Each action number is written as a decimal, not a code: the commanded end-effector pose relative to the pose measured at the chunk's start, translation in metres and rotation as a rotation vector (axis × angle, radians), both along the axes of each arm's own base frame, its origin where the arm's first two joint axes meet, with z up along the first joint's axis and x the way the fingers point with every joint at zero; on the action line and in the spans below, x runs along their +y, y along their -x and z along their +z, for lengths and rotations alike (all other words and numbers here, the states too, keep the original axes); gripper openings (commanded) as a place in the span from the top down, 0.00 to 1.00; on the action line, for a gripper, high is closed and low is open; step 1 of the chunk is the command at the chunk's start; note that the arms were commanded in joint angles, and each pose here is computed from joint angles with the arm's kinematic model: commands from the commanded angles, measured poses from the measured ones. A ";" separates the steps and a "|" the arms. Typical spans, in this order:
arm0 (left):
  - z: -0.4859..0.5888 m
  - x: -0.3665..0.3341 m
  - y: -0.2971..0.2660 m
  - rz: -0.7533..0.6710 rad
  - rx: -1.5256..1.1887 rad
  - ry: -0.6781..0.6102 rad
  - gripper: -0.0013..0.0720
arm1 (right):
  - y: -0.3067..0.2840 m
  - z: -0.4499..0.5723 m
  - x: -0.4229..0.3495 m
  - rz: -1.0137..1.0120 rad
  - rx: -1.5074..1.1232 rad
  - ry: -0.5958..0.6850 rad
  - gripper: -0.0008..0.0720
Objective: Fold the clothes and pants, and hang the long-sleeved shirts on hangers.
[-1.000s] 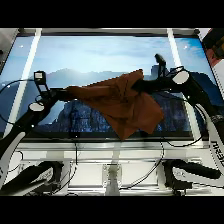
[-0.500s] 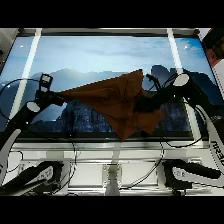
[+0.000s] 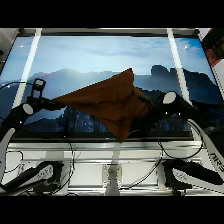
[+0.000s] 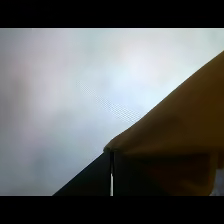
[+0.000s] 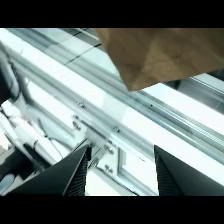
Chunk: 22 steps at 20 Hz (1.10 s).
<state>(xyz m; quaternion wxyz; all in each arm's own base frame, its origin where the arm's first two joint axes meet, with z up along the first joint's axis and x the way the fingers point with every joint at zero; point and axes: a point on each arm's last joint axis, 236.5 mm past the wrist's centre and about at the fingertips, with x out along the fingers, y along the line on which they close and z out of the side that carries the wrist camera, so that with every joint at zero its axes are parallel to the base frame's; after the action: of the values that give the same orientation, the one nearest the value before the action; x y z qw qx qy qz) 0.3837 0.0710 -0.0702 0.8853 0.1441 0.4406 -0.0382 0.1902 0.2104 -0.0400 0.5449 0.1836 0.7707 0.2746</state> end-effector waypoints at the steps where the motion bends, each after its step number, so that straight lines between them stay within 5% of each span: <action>1: -0.023 0.007 0.033 0.229 0.154 0.185 0.97 | 0.010 -0.023 0.007 -0.057 -0.029 0.079 0.38; 7: -0.018 -0.006 0.031 0.290 0.170 0.252 0.97 | 0.009 -0.051 -0.006 -0.136 -0.041 0.202 0.34; 11: -0.017 -0.006 0.028 0.291 0.157 0.252 0.97 | 0.011 -0.054 0.013 -0.270 0.027 0.130 0.25; 22: -0.011 -0.009 0.018 0.322 0.108 0.301 0.97 | 0.011 -0.082 0.048 -0.407 0.083 0.117 0.31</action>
<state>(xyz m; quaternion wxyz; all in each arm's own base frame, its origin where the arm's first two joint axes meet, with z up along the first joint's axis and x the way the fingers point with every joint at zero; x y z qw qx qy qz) 0.3647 0.0625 -0.0819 0.8653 -0.0606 0.4967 0.0298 0.1764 0.2498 -0.1130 0.5546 0.3125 0.7630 0.1123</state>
